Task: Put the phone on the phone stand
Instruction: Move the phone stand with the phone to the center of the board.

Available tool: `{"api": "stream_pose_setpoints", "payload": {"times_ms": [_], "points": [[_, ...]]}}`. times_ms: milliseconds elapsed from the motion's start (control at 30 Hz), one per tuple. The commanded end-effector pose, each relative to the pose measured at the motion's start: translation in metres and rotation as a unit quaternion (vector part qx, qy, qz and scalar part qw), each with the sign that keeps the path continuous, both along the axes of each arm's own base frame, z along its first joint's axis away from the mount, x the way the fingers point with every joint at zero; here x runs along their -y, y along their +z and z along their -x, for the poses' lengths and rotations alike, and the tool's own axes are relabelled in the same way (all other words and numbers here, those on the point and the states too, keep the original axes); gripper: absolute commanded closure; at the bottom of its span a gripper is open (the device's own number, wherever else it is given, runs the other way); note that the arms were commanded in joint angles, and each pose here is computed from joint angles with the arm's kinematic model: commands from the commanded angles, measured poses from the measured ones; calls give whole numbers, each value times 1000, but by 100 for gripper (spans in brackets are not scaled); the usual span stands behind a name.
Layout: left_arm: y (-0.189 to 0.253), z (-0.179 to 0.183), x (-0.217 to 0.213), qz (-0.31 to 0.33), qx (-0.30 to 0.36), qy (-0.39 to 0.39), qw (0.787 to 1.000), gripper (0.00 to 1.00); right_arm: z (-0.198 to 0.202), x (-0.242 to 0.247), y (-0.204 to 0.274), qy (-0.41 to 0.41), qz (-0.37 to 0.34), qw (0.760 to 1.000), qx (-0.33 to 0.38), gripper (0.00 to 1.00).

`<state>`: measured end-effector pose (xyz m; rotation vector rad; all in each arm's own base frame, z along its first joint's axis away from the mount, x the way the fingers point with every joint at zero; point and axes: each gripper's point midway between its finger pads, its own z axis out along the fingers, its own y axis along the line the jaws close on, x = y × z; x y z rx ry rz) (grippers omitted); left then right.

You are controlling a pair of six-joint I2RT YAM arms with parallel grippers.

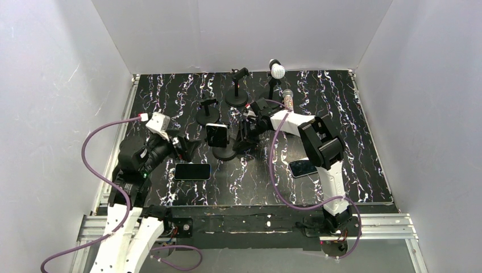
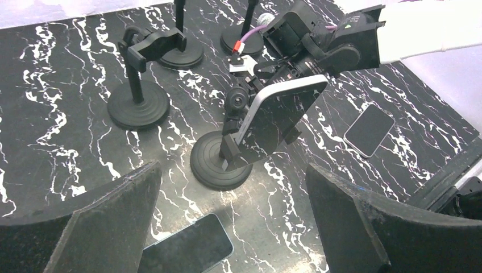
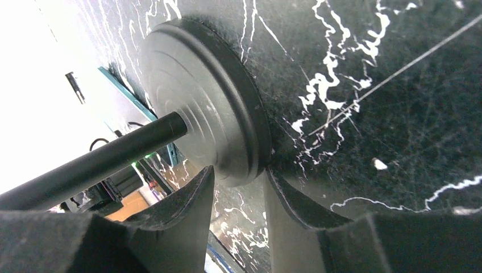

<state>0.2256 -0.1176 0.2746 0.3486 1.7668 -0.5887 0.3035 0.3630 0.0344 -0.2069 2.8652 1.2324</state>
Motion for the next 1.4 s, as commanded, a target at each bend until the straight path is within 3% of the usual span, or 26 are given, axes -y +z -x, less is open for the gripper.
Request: {"api": "stream_pose_setpoints", "payload": {"times_ms": [0, 267, 667, 1367], "points": [[14, -3, -10, -8, 25, 28, 999, 1, 0, -17, 8, 13, -8, 1000, 5, 55], [55, 6, -5, 4, 52, 10, 999, 1, 7, -38, 12, 29, -17, 999, 1, 55], [82, 17, 3, 28, 66, -16, 997, 1, 13, -67, 14, 37, -37, 999, -9, 55], [94, 26, 4, 33, 71, -21, 997, 1, 29, -132, 12, 58, -85, 994, -47, 55]]}}
